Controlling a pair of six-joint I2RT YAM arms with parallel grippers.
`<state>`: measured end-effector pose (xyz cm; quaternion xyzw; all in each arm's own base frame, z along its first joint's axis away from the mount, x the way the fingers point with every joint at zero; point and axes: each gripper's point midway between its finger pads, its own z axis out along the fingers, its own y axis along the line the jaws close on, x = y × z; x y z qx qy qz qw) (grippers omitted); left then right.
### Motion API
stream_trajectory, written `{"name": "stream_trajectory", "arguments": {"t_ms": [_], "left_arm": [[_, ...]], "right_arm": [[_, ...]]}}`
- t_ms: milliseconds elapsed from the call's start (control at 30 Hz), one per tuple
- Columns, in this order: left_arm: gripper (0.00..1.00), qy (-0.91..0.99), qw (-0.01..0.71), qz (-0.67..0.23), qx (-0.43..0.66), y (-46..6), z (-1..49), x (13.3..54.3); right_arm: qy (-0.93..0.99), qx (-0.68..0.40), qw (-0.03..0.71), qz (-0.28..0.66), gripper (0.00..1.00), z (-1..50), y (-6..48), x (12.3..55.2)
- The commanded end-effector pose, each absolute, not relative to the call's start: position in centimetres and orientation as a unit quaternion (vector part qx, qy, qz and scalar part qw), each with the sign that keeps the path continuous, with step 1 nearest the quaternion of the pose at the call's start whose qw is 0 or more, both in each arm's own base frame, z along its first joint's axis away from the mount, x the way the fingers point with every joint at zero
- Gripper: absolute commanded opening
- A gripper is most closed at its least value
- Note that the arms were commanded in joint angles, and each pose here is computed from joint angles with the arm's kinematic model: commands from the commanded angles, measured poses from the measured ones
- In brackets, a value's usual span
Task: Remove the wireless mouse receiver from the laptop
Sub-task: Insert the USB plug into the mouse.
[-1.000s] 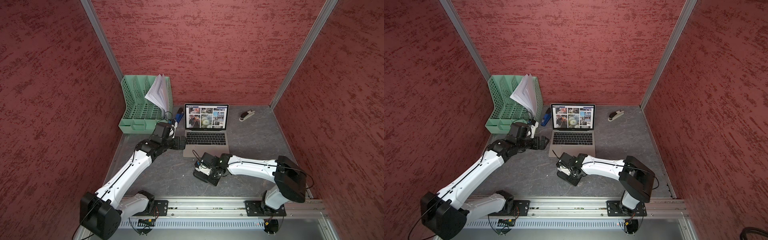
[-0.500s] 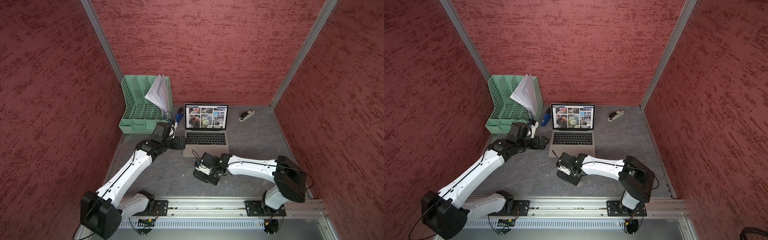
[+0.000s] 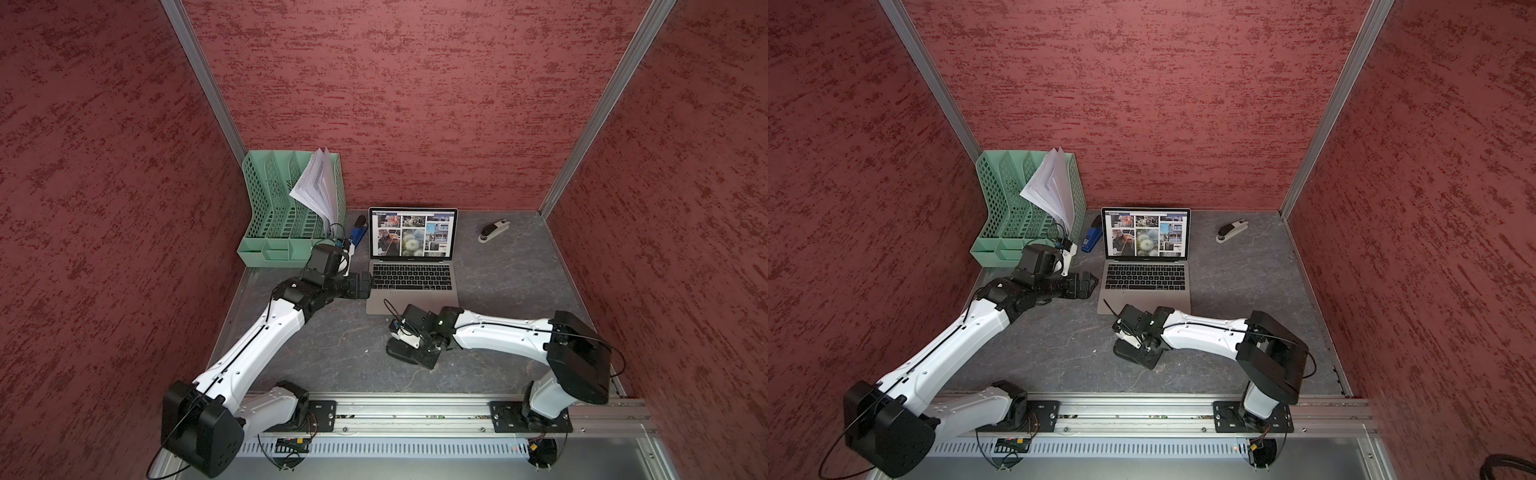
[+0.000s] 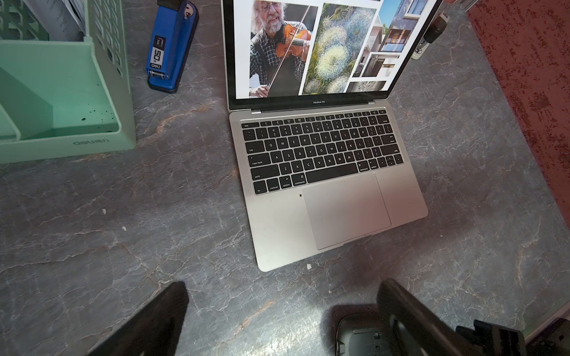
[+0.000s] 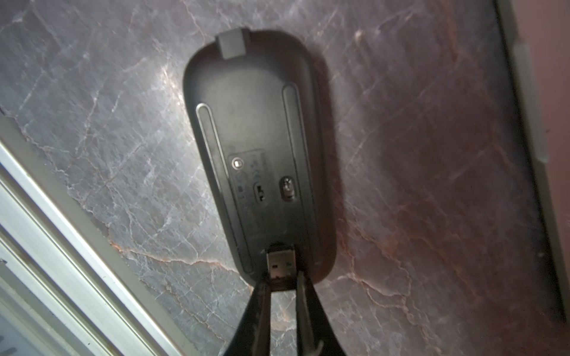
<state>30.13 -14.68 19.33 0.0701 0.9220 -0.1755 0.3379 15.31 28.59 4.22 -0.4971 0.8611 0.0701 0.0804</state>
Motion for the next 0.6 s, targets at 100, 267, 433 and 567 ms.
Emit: {"name": "stream_trajectory", "arguments": {"t_ms": [100, 267, 433, 567], "left_arm": [[1.00, 0.919, 0.343, -0.179, 0.075, -14.7, 19.7, 30.5], [1.00, 0.919, 0.342, -0.180, 0.076, -14.8, 19.7, 30.5], [1.00, 0.920, 0.341, -0.180, 0.076, -14.7, 19.7, 30.5], [1.00, 0.918, 0.340, -0.187, 0.079, -15.0, 19.8, 30.4]], "right_arm": [[0.861, -0.497, 0.083, 0.071, 0.00, 4.6, 29.1, 15.8], [0.857, -0.505, 0.079, 0.065, 0.00, 4.6, 28.7, 15.6], [0.849, -0.518, 0.085, 0.053, 0.00, 5.2, 28.2, 15.8], [0.838, -0.538, 0.081, 0.041, 0.00, 5.3, 27.7, 15.9]]}}
